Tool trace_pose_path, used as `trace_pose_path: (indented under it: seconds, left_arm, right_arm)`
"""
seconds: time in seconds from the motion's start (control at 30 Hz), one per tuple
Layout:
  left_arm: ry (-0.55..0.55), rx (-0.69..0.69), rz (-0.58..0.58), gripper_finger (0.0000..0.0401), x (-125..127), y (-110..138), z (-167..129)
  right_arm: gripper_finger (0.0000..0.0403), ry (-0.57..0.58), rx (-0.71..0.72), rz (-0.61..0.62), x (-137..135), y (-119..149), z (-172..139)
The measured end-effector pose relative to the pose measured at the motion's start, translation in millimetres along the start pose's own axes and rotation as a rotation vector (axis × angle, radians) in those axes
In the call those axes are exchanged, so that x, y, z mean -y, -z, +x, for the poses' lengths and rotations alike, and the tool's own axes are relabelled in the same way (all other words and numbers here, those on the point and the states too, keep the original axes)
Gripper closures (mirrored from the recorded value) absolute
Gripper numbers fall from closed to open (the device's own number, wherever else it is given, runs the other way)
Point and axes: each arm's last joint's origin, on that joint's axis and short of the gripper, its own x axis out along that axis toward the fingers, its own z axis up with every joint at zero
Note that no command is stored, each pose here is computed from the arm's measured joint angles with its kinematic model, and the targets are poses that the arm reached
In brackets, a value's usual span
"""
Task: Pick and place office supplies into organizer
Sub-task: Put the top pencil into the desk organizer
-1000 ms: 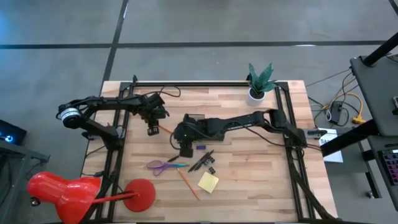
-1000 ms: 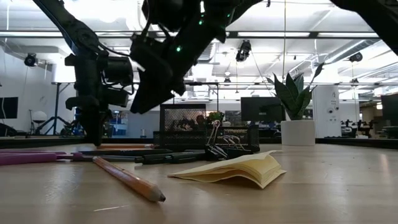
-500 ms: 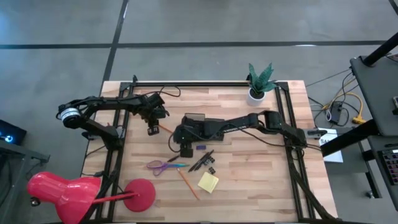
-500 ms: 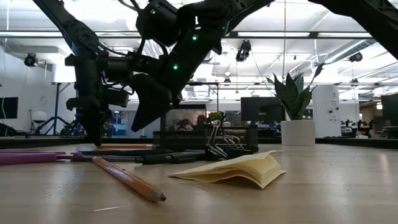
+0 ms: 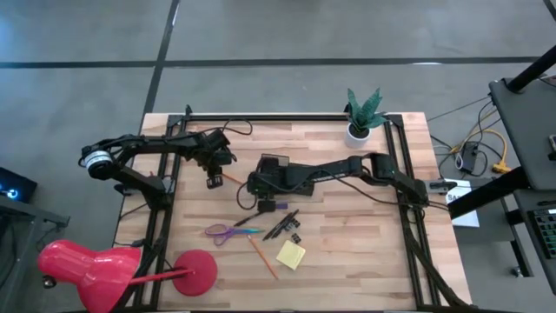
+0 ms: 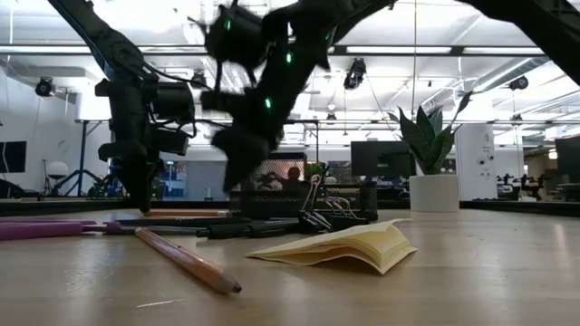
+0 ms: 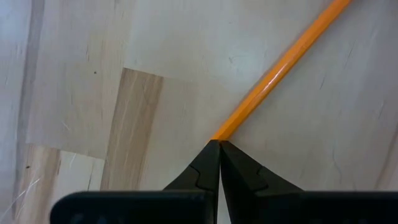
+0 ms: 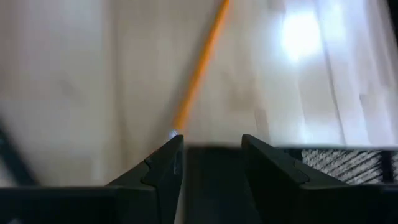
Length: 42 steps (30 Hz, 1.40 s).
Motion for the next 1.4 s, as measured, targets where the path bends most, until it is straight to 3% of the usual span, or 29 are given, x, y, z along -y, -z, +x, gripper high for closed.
trace_pose_path:
  seconds: [0.2, 0.37, 0.57, 0.9, 1.03, 1.4]
  left_arm:
    - [0.0, 0.003, 0.009, 0.0401, 0.0, -0.1, 0.1]
    - [0.001, 0.004, 0.01, 0.0401, 0.0, -0.2, 0.2]
    - [0.002, 0.007, 0.022, 0.0401, 0.0, -0.3, 0.3]
    - [0.0, 0.019, 0.032, 0.0401, -0.4, -1.3, 0.4]
    - [0.001, 0.025, 0.033, 0.0401, -0.5, -1.8, 0.5]
    - [0.01, 0.029, 0.029, 0.0401, -0.3, -1.9, 0.5]
  right_arm:
    - [0.025, -0.086, 0.157, 0.015, -14.9, -28.3, -36.8]
    - [0.025, -0.232, 0.111, 0.067, -27.0, -20.9, -31.3]
    - [0.025, -0.223, -0.073, 0.101, -33.6, 9.2, -12.5]
    - [0.0254, -0.123, -0.078, 0.125, -17.2, 16.5, 5.5]
    - [0.0255, -0.12, -0.1, 0.135, -11.6, 22.1, 20.5]
    - [0.0256, -0.123, -0.076, 0.13, -3.4, 20.7, 26.1]
